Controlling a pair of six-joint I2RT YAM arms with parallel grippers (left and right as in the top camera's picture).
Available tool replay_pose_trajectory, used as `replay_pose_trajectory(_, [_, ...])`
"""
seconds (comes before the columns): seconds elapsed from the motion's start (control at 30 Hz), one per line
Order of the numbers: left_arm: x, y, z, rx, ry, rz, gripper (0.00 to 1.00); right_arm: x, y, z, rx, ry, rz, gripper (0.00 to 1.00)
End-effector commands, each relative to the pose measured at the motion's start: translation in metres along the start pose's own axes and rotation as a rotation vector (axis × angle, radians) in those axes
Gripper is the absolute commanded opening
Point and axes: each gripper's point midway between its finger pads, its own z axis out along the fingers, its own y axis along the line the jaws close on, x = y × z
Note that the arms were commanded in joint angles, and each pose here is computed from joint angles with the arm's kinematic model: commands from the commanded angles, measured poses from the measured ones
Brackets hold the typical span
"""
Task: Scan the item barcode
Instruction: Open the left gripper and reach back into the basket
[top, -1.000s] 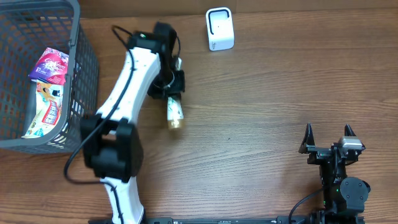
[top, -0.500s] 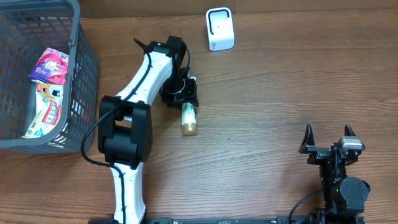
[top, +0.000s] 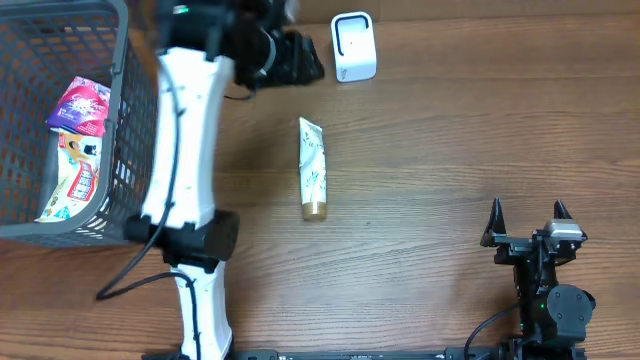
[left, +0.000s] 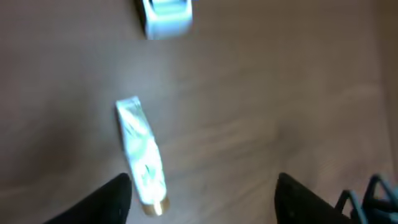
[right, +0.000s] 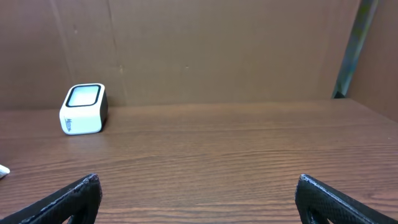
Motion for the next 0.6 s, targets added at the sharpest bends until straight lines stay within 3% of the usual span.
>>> replay_pose_trajectory(0.0, [-0.016, 0.007, -0.112, -0.024, -0.297, 0.021, 0.77, 0.002, -0.001, 0.000, 0.005, -0.003, -0.004, 1.00])
replay_pose_trajectory(0.17, [-0.005, 0.076, -0.215, -0.255, -0.542, -0.113, 0.87, 0.002, -0.001, 0.000, 0.005, -0.003, -0.004, 1.00])
replay_pose_trajectory(0.27, [0.012, 0.129, -0.270, -0.378, -0.663, -0.286, 0.93, 0.002, -0.001, 0.000, 0.005, -0.003, -0.004, 1.00])
replay_pose_trajectory(0.33, [0.029, 0.180, -0.300, -0.454, -0.726, -0.480, 0.95, 0.002, -0.001, 0.000, 0.005, -0.003, -0.004, 1.00])
replay_pose_trajectory(0.43, [0.045, 0.223, -0.308, -0.503, -0.718, -0.618, 0.97, 0.002, -0.001, 0.000, 0.005, -0.003, -0.004, 1.00])
replay_pose_trajectory(0.57, [0.069, 0.291, -0.279, -0.519, -0.572, -0.810, 0.97, 0.002, -0.001, 0.000, 0.005, -0.003, -0.004, 1.00])
